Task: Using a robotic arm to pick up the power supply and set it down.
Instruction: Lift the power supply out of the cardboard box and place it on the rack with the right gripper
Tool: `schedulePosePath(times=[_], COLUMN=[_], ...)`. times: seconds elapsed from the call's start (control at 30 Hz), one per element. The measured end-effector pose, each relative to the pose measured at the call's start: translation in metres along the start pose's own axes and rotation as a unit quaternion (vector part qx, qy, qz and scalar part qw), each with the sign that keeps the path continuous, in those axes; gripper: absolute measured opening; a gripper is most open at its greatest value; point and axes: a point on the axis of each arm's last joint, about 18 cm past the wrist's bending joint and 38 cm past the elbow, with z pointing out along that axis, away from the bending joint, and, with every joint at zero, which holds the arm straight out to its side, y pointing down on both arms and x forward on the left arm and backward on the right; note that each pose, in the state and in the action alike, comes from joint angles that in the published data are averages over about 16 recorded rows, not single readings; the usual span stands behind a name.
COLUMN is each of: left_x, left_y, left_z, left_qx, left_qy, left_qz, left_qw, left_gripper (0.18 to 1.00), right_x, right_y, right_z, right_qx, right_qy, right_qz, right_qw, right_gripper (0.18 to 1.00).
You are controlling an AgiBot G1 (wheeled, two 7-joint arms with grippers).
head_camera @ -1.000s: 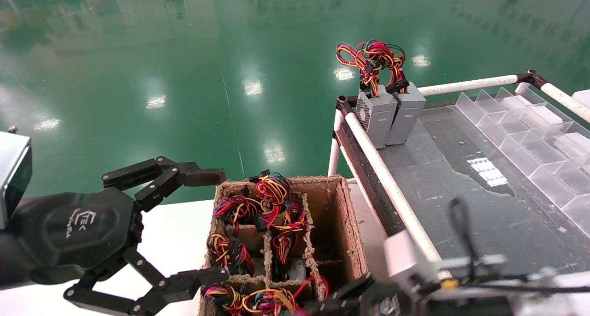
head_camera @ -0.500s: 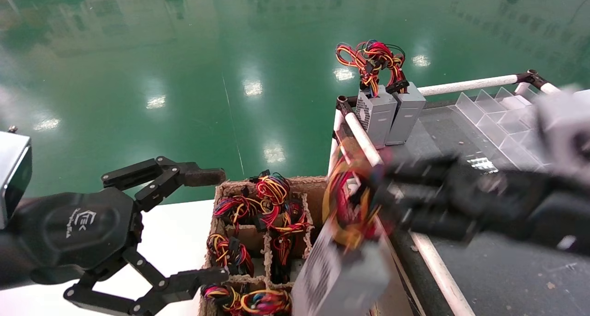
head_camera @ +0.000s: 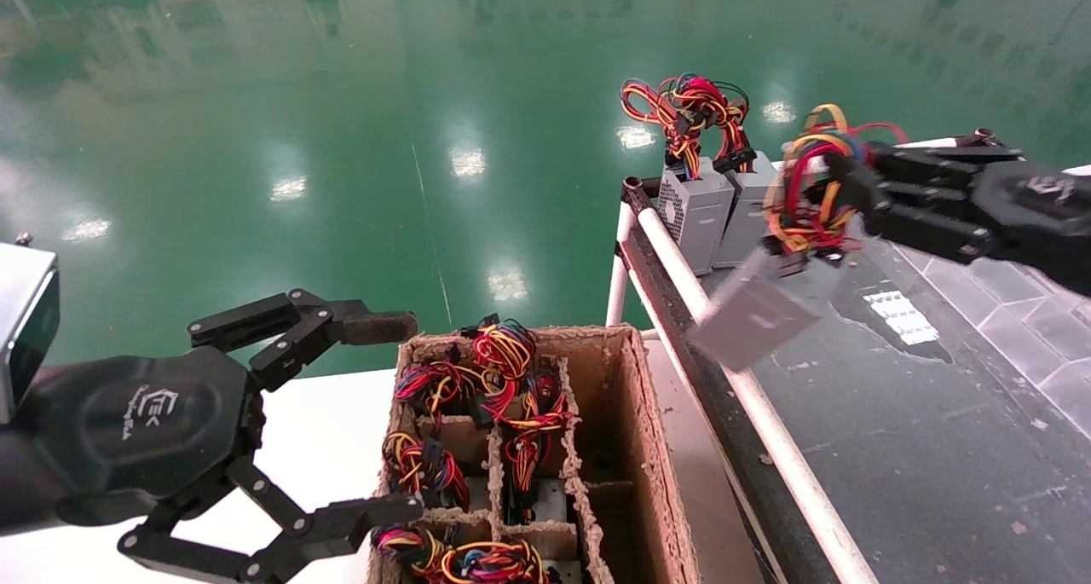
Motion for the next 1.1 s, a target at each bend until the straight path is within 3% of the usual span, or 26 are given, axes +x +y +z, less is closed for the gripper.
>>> schedulePosePath(times=[0.27, 0.6, 0.83, 1.1], left_x=[0.0, 0.0, 0.0, 0.0], left_y=[0.0, 0.0, 0.0, 0.0], left_z=[0.0, 0.0, 0.0, 0.0], left_qx=[0.0, 0.0, 0.0, 0.0], left_qy=[0.0, 0.0, 0.0, 0.0], left_qz=[0.0, 0.0, 0.0, 0.0], left_qw=[1.0, 1.0, 1.0, 1.0], left_gripper=[1.001, 1.001, 1.001, 1.001], right_x=[0.026, 0.038, 0.044, 0.051], right_y=[0.009, 0.027, 0.04, 0.049], right_z=[-0.026, -0.042, -0.03, 0.007], right_qx=[-0.015, -0.034, -0.052, -0.072], right_qy=[0.054, 0.079, 0.08, 0.073], right_qz=[-0.005, 0.001, 0.005, -0.003], right_qw=[0.998, 0.996, 0.995, 0.995], right_gripper=[0.192, 0.192, 0.192, 0.192])
